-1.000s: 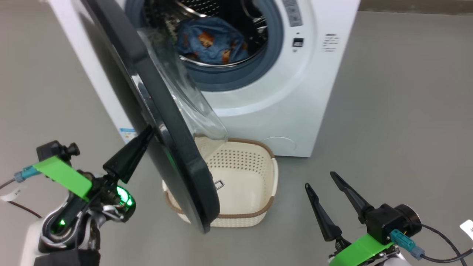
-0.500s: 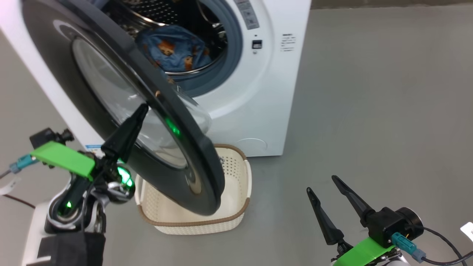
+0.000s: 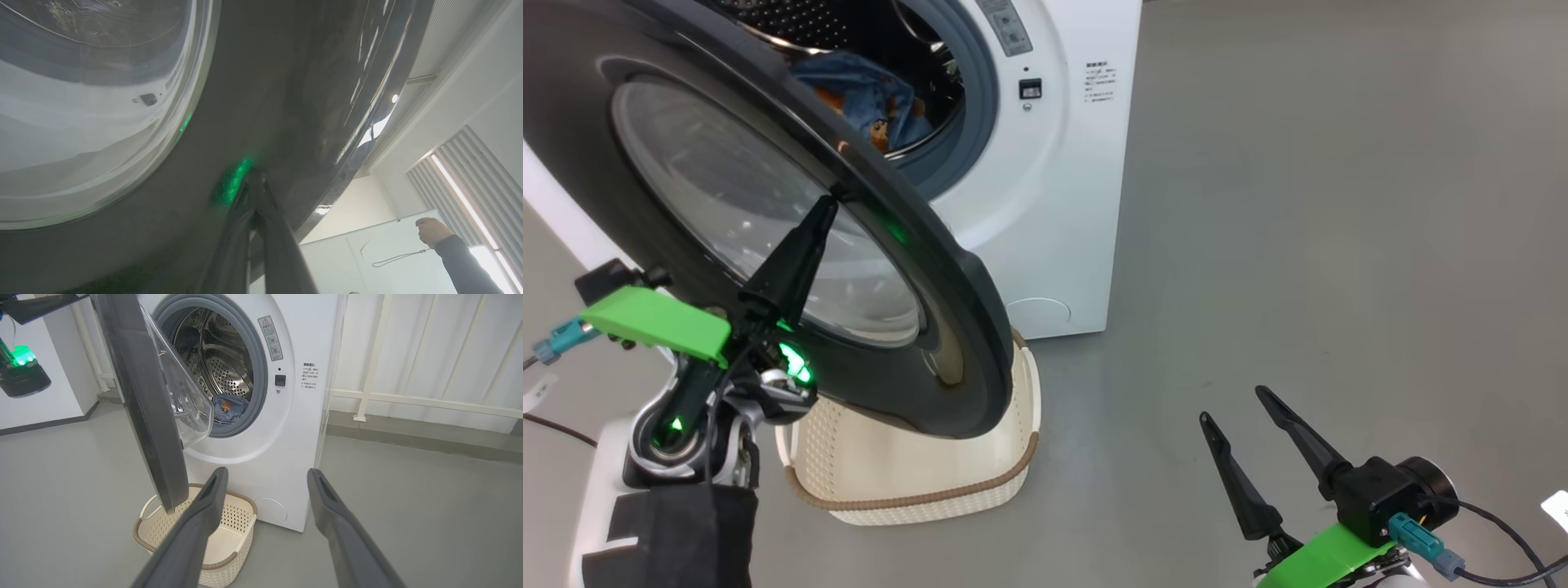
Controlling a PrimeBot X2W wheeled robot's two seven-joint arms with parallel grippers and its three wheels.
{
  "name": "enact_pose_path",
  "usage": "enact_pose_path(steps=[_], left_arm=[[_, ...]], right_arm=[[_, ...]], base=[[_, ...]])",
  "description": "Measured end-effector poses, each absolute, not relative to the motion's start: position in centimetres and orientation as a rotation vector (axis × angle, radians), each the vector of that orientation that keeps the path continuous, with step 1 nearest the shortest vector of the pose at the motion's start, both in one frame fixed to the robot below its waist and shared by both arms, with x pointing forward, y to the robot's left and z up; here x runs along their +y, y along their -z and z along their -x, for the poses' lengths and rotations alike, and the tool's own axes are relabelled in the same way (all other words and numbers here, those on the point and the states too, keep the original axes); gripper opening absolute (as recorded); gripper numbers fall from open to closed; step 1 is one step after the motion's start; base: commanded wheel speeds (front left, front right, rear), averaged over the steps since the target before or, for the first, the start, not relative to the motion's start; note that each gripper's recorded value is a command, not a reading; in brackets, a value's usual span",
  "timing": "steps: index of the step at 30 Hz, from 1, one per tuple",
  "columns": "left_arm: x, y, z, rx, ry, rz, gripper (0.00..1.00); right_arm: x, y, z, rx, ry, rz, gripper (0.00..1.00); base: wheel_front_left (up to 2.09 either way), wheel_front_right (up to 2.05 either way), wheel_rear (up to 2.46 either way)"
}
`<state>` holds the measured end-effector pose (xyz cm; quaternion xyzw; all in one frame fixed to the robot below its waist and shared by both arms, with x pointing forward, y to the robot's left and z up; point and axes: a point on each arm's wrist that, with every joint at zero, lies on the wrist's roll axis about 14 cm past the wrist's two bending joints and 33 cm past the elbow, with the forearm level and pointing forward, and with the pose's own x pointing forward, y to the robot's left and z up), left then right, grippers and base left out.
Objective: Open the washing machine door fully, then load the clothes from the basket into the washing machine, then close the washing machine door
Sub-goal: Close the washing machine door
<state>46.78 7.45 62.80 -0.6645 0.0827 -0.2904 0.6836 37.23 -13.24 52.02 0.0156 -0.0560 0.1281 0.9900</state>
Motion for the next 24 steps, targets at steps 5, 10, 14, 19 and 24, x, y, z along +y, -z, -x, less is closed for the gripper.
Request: enact_pose_path(steps=[5, 10, 14, 19, 24], left_arm=[[7.2, -62.7, -46.9, 0.190, 0.650, 1.488, 0.00], [7.1, -62.6, -46.8, 0.184, 0.636, 1.428, 0.00], [7.8, -62.7, -46.5, 0.130, 0.599, 1.296, 0.00], [9.5, -60.9, -45.0, 0.057, 0.494, 1.124, 0.88], [12.2, -58.3, -43.5, -0.023, 0.373, 0.840, 1.00]], right_arm=[[-13.5, -52.2, -37.1, -0.117, -0.248, -0.033, 1.00], [-13.5, -52.4, -37.1, -0.125, -0.244, -0.037, 1.00], [-13.6, -52.8, -36.9, -0.137, -0.233, -0.044, 1.00], [-14.6, -53.6, -37.1, -0.162, -0.200, -0.051, 1.00], [-15.0, -53.7, -36.8, -0.167, -0.185, -0.052, 1.00]], base=[[0.00, 0.00, 0.00], [0.00, 0.00, 0.00], [0.00, 0.00, 0.00], [0.00, 0.00, 0.00], [0.00, 0.00, 0.00]])
